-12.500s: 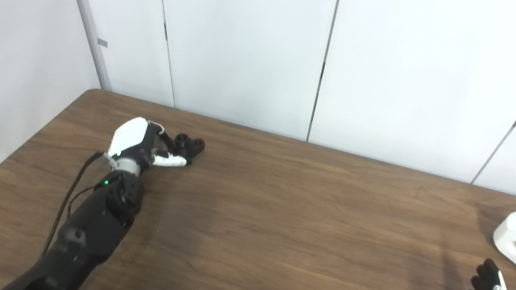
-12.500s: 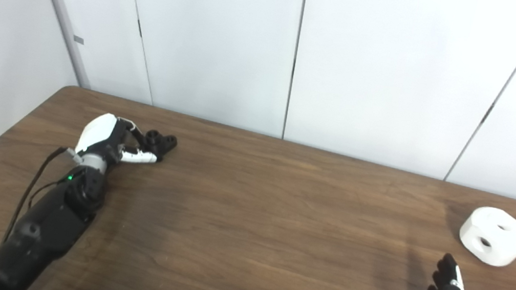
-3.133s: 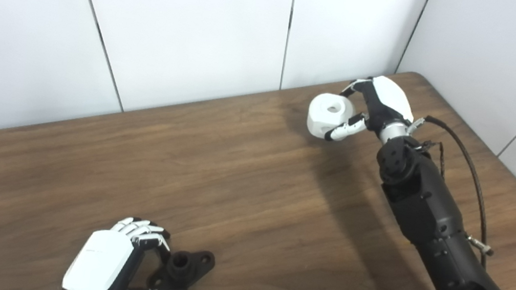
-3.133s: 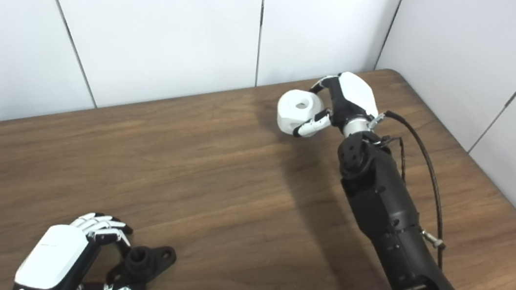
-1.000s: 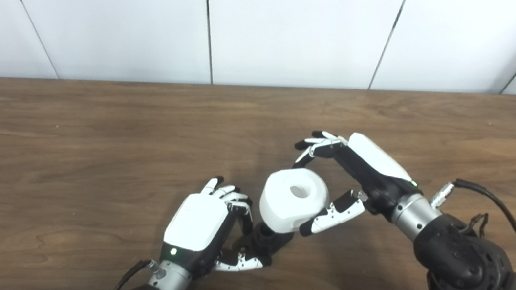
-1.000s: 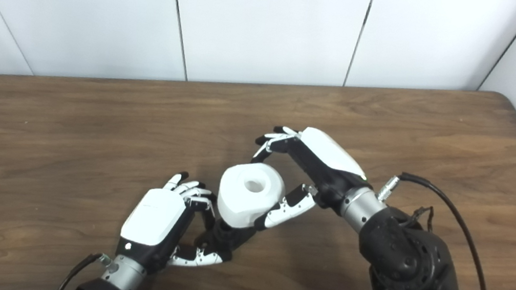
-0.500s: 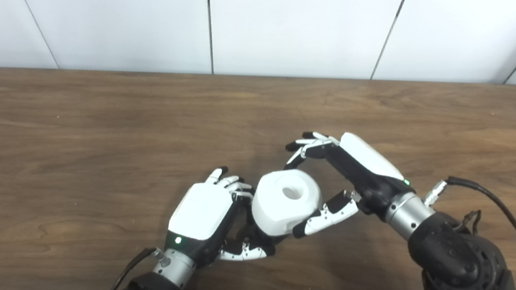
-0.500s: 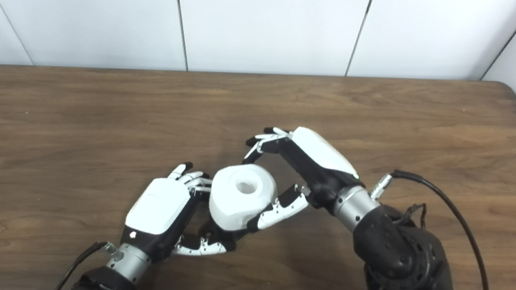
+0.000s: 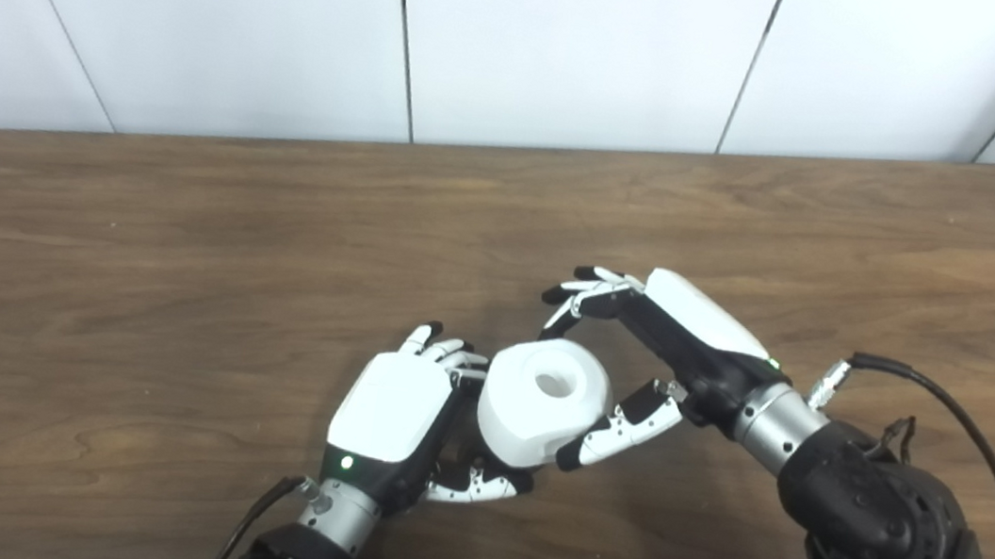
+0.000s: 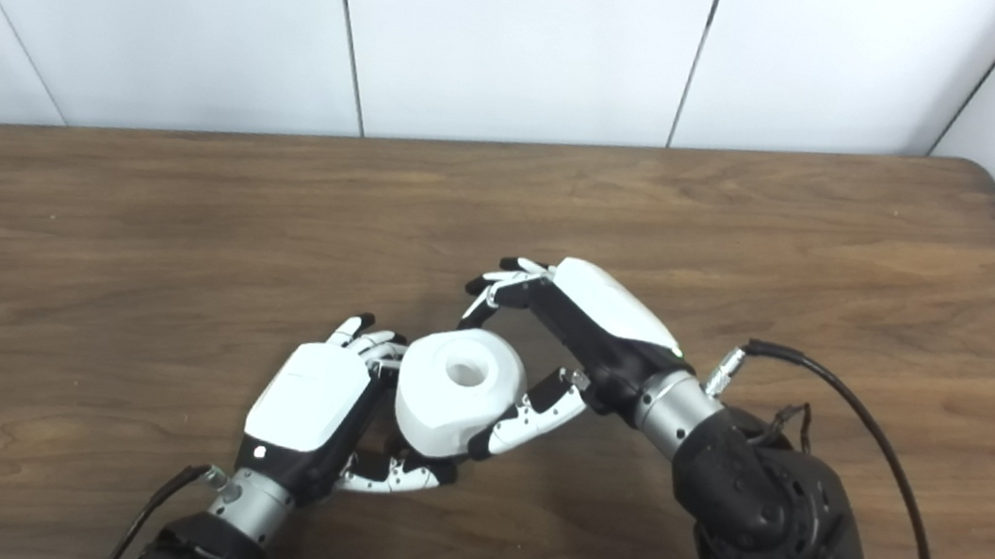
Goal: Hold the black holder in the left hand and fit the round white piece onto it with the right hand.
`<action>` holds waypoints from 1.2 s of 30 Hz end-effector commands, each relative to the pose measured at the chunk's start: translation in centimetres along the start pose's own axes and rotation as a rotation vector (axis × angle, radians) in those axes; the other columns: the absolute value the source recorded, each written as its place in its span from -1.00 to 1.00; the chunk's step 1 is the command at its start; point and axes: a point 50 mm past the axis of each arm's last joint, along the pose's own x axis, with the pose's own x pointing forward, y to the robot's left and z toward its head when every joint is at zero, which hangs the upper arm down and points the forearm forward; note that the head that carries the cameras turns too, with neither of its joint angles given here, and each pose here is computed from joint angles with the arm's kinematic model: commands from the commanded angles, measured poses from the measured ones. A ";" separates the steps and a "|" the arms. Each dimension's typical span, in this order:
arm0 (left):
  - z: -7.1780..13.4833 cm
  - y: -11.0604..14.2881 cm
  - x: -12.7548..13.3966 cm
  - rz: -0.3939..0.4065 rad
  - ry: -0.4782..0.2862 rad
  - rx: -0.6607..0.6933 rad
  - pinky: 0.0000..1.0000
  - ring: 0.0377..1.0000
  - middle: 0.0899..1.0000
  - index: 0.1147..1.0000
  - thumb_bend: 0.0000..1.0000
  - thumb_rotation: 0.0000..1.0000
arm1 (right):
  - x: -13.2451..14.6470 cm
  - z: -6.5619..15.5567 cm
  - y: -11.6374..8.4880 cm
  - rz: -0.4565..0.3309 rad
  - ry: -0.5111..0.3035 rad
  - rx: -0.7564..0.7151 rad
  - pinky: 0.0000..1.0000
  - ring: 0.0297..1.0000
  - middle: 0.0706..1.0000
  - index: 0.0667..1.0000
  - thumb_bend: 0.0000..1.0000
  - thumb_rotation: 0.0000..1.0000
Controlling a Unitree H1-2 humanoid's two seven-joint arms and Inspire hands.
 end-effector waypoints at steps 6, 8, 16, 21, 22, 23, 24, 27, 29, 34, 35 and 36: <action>0.3 -1.3 -0.2 -0.082 -0.003 0.017 0.92 0.68 0.47 -0.16 0.04 -0.90 | 0.3 0.6 -0.5 -0.055 -0.042 -0.046 1.00 0.93 0.66 -0.11 0.05 -0.73; 0.3 -1.2 -0.3 -0.079 -0.004 0.017 0.92 0.68 0.47 -0.16 0.04 -0.90 | 0.3 0.5 -0.5 -0.056 -0.041 -0.046 1.00 0.93 0.66 -0.11 0.05 -0.73; 0.4 -1.1 -0.4 -0.075 -0.008 0.014 0.91 0.68 0.47 -0.16 0.04 -0.90 | 0.4 0.4 -0.4 -0.057 -0.033 -0.057 1.00 0.93 0.66 -0.11 0.05 -0.73; 0.4 -1.0 -0.5 -0.073 -0.008 0.013 0.90 0.67 0.46 -0.16 0.04 -0.90 | 0.4 0.3 -0.3 -0.055 -0.032 -0.063 1.00 0.93 0.66 -0.11 0.05 -0.73; 0.4 -1.0 -0.5 -0.076 -0.007 0.015 0.91 0.67 0.46 -0.16 0.04 -0.90 | 0.4 0.3 -0.3 -0.053 -0.032 -0.062 1.00 0.93 0.66 -0.11 0.05 -0.73; 0.4 -1.0 -0.5 -0.078 -0.006 0.016 0.91 0.67 0.47 -0.16 0.04 -0.90 | 0.4 0.3 -0.3 -0.053 -0.030 -0.061 1.00 0.93 0.66 -0.11 0.05 -0.73; 0.4 -1.0 -0.5 -0.078 -0.006 0.016 0.91 0.67 0.47 -0.16 0.04 -0.90 | 0.4 0.3 -0.3 -0.053 -0.028 -0.059 1.00 0.93 0.66 -0.11 0.05 -0.73; 0.4 -1.0 -0.5 -0.075 -0.007 0.014 0.90 0.67 0.46 -0.16 0.04 -0.90 | 0.4 0.1 -0.2 -0.050 -0.020 -0.043 1.00 0.93 0.67 -0.11 0.05 -0.73; 0.5 -1.0 -0.6 -0.074 -0.007 0.010 0.91 0.67 0.46 -0.16 0.04 -0.90 | 0.4 0.0 -0.2 -0.049 -0.018 -0.037 1.00 0.93 0.67 -0.11 0.05 -0.73; 0.5 -0.9 -0.6 -0.074 -0.008 0.008 0.91 0.68 0.46 -0.16 0.04 -0.90 | 0.4 -0.1 -0.1 -0.051 -0.015 -0.042 1.00 0.92 0.66 -0.11 0.05 -0.73; 0.5 -0.9 -0.6 -0.074 -0.008 0.009 0.91 0.68 0.46 -0.16 0.04 -0.90 | 0.3 -0.2 -0.1 -0.052 -0.014 -0.040 1.00 0.92 0.66 -0.11 0.05 -0.73; 0.5 -0.9 -0.6 -0.075 -0.007 0.008 0.91 0.68 0.46 -0.16 0.04 -0.90 | 0.3 -0.2 -0.1 -0.053 -0.012 -0.039 1.00 0.92 0.66 -0.11 0.05 -0.73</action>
